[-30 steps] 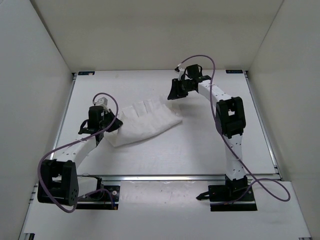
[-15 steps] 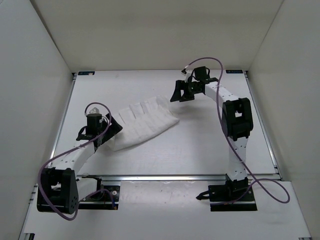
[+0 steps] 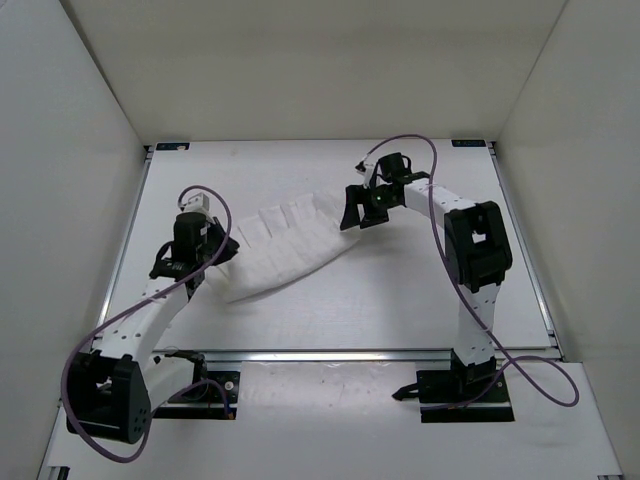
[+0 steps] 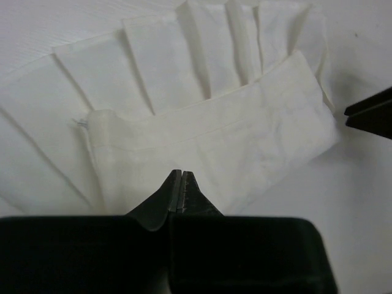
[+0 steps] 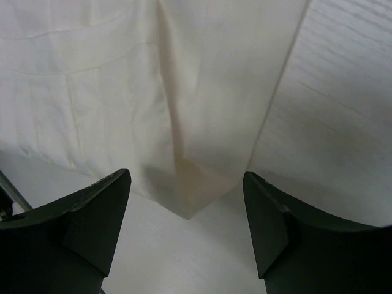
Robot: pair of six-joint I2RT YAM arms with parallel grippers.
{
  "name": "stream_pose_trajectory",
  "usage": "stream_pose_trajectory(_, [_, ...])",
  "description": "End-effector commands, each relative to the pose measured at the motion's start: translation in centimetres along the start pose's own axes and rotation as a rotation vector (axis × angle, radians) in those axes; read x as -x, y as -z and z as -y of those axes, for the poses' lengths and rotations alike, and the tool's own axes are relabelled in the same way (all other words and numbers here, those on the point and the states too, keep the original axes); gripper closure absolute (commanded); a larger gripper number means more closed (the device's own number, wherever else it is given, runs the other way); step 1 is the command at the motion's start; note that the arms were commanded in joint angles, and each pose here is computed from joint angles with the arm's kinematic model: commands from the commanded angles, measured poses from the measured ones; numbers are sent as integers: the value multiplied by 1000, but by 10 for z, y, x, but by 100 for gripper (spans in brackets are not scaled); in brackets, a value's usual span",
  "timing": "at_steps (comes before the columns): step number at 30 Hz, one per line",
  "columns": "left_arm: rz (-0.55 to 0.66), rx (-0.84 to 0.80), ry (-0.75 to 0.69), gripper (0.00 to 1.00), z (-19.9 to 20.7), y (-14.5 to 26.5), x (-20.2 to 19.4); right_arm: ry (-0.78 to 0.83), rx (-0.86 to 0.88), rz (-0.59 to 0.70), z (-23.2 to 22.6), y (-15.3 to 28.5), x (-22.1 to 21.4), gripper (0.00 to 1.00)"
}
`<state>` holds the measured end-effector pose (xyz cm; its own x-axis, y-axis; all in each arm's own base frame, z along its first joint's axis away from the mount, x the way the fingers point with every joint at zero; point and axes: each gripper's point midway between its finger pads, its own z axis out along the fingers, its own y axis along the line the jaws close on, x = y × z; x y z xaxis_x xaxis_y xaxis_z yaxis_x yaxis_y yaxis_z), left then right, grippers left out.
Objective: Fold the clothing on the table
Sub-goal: Fold the skirt
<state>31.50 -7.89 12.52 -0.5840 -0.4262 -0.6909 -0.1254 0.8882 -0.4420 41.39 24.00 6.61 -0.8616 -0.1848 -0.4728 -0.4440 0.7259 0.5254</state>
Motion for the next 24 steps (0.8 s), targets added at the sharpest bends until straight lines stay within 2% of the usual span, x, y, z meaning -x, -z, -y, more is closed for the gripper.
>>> stream_pose_trajectory(1, [-31,-140,-88,100,31,0,-4,27,-57,49,3,19,9,29])
stream_pose_trajectory(6, [-184,-135,-80,100,27,-15,-43,-1,-2,46,-3,12,-5,27])
stream_pose_trajectory(18, [-325,156,-62,100,-34,-32,-77,-4,54,23,-23,-15,1,22])
stream_pose_trajectory(21, [-355,188,-63,100,-39,-34,-82,-7,57,-2,-22,-22,-7,27])
stream_pose_trajectory(24, [-390,210,-55,100,-44,-38,-90,-16,52,-12,-22,-24,-9,43])
